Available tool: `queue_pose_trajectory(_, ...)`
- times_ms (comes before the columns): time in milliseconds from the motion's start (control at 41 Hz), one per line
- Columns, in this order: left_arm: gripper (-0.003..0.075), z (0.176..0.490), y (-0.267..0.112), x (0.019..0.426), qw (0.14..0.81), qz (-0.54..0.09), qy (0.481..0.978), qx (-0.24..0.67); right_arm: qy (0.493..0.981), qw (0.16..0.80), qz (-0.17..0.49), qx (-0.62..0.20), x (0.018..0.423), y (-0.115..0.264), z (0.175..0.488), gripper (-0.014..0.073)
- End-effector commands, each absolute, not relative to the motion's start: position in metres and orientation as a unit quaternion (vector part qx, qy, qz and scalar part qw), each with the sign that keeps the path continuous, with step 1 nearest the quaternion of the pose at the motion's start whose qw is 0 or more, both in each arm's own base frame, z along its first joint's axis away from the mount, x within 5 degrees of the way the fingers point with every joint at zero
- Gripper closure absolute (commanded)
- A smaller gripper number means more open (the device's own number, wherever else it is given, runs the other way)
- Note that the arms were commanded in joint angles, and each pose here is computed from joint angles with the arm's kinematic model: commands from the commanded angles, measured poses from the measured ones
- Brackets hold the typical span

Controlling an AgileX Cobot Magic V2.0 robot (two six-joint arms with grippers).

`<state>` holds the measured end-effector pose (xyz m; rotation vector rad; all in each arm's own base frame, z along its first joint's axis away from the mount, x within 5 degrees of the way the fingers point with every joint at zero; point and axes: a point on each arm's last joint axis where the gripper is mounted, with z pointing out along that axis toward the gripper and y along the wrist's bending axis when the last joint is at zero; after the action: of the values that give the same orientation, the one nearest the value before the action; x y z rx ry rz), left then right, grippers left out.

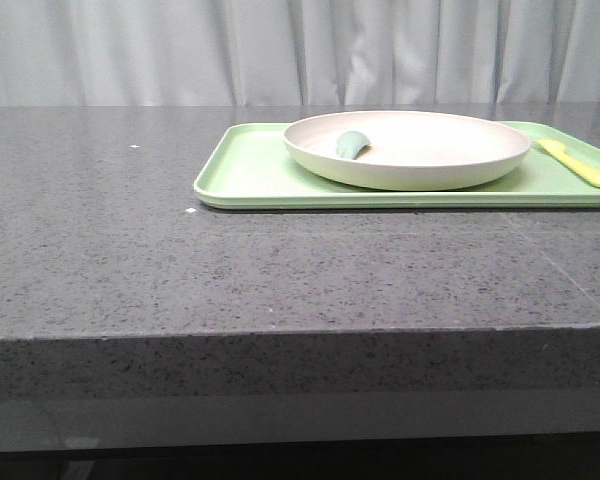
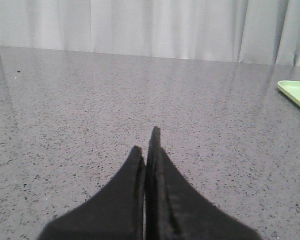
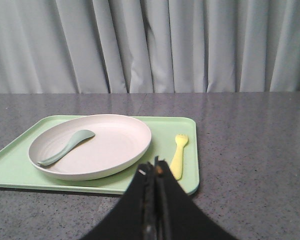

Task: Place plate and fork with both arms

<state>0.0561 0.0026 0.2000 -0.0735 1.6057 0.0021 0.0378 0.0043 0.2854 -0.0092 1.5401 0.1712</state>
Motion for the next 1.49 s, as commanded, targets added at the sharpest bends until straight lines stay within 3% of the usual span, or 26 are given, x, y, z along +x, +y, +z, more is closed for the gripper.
queue_pose_trajectory(0, 0.0738, 0.209, 0.003, 0.054, 0.733, -0.005, 0.679, -0.038, 0.658, 0.750, 0.073, -0.010, 0.036, 0.004, 0.301, 0.0659)
queue_pose_trajectory(391, 0.0738, 0.209, 0.003, 0.054, 0.733, -0.005, 0.679, -0.038, 0.660, 0.748, 0.069, -0.012, 0.038, 0.004, 0.297, 0.0659)
queue_pose_trajectory(830, 0.0738, 0.209, 0.003, 0.054, 0.732, -0.005, 0.680, -0.038, 0.730, 0.682, 0.048, 0.003, 0.057, 0.004, 0.194, 0.0659)
queue_pose_trajectory(1465, 0.0738, 0.209, 0.003, 0.054, 0.732, -0.005, 0.680, -0.038, 0.735, 0.677, 0.045, 0.006, 0.055, 0.003, 0.191, 0.0659)
